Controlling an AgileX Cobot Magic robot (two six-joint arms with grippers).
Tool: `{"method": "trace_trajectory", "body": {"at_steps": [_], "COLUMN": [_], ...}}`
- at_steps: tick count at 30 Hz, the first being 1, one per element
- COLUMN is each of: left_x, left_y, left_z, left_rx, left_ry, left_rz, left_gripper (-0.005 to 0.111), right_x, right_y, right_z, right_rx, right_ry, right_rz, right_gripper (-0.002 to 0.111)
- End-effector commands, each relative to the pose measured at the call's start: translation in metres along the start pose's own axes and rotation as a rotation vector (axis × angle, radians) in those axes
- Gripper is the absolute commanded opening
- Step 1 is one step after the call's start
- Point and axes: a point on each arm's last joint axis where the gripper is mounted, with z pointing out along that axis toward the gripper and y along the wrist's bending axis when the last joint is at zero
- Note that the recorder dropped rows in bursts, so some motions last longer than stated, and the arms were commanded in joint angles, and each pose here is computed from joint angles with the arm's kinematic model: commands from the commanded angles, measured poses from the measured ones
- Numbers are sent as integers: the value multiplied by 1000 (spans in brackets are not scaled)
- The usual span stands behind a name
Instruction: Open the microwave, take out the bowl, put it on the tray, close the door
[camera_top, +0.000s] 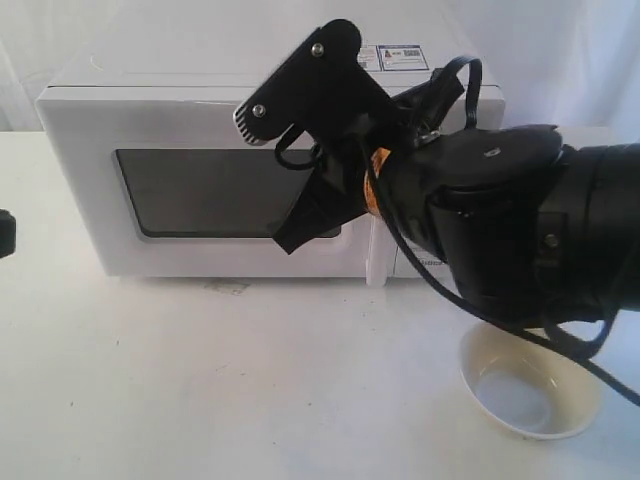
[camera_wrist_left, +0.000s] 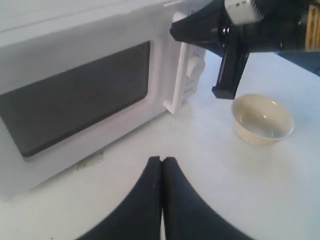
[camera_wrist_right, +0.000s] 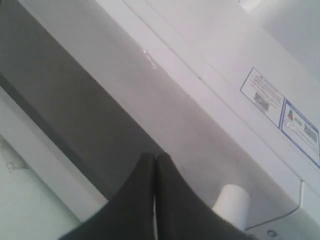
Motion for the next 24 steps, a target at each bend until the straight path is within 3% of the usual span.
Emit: {"method": "trace_trajectory", "body": {"at_steps": [1, 13, 24], "left_x": [4, 11, 14], "left_y": [-7, -26, -30], "left_z": [-17, -42, -46], "left_rx": [-80, -105, -91], "left_ry": [-114, -200, -200], "left_rz": [-43, -20, -28], "left_gripper": [0, 0, 0], "right_x": [2, 1, 6], "right_y": [-4, -12, -19], "right_z": [7, 32, 39], "right_rx": [81, 95, 93], "right_ry": [4, 20, 36], "right_rz": [-31, -69, -66], "right_gripper": [0, 0, 0]}}
